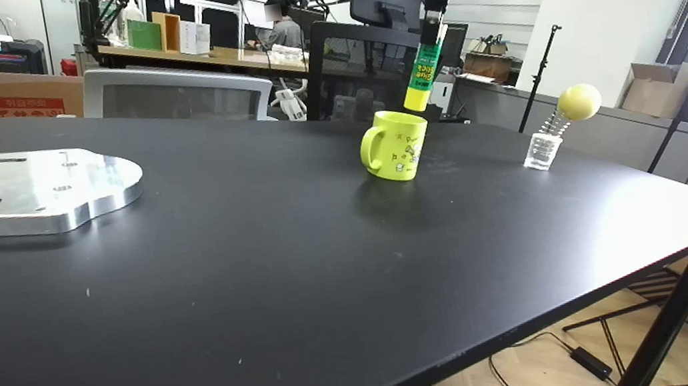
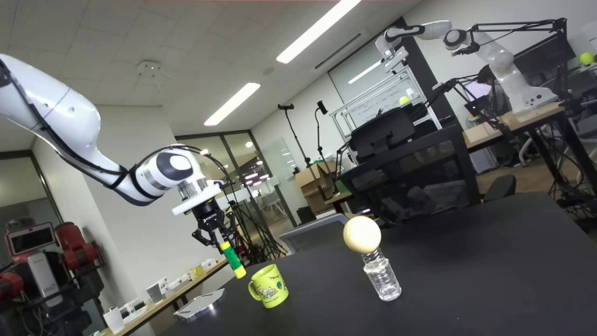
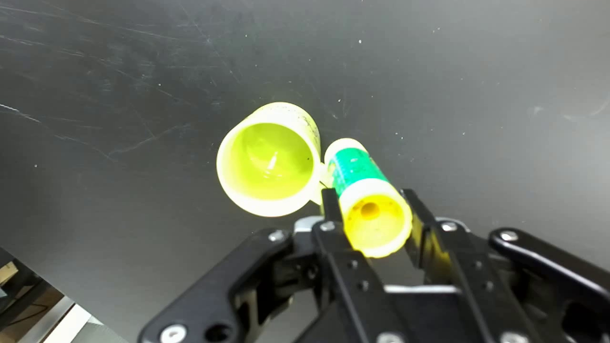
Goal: Put the paper glue on the table
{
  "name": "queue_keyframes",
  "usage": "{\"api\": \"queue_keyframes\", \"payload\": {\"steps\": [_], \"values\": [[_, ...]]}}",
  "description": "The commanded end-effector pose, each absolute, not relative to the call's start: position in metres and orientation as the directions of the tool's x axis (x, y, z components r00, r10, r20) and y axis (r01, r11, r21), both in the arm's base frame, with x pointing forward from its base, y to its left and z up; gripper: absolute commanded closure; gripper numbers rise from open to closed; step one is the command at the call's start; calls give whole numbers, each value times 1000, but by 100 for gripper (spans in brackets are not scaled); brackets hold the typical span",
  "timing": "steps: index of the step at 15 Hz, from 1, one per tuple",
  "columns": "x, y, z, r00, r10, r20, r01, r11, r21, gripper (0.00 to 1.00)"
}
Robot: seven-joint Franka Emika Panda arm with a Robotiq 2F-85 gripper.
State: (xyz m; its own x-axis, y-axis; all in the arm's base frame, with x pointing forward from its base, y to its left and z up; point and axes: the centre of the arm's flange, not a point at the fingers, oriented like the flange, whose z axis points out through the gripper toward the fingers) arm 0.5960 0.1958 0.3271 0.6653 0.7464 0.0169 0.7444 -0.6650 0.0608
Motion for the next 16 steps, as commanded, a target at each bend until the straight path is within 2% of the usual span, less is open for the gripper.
{"api": "queue_keyframes", "payload": {"steps": [1, 8, 16], "values": [[596, 196, 327, 665, 746, 17, 744, -665, 61, 91], [629, 220, 323, 695, 718, 43, 714, -696, 80, 91], [687, 325, 312, 653, 752, 85, 749, -659, 76, 91]]}}
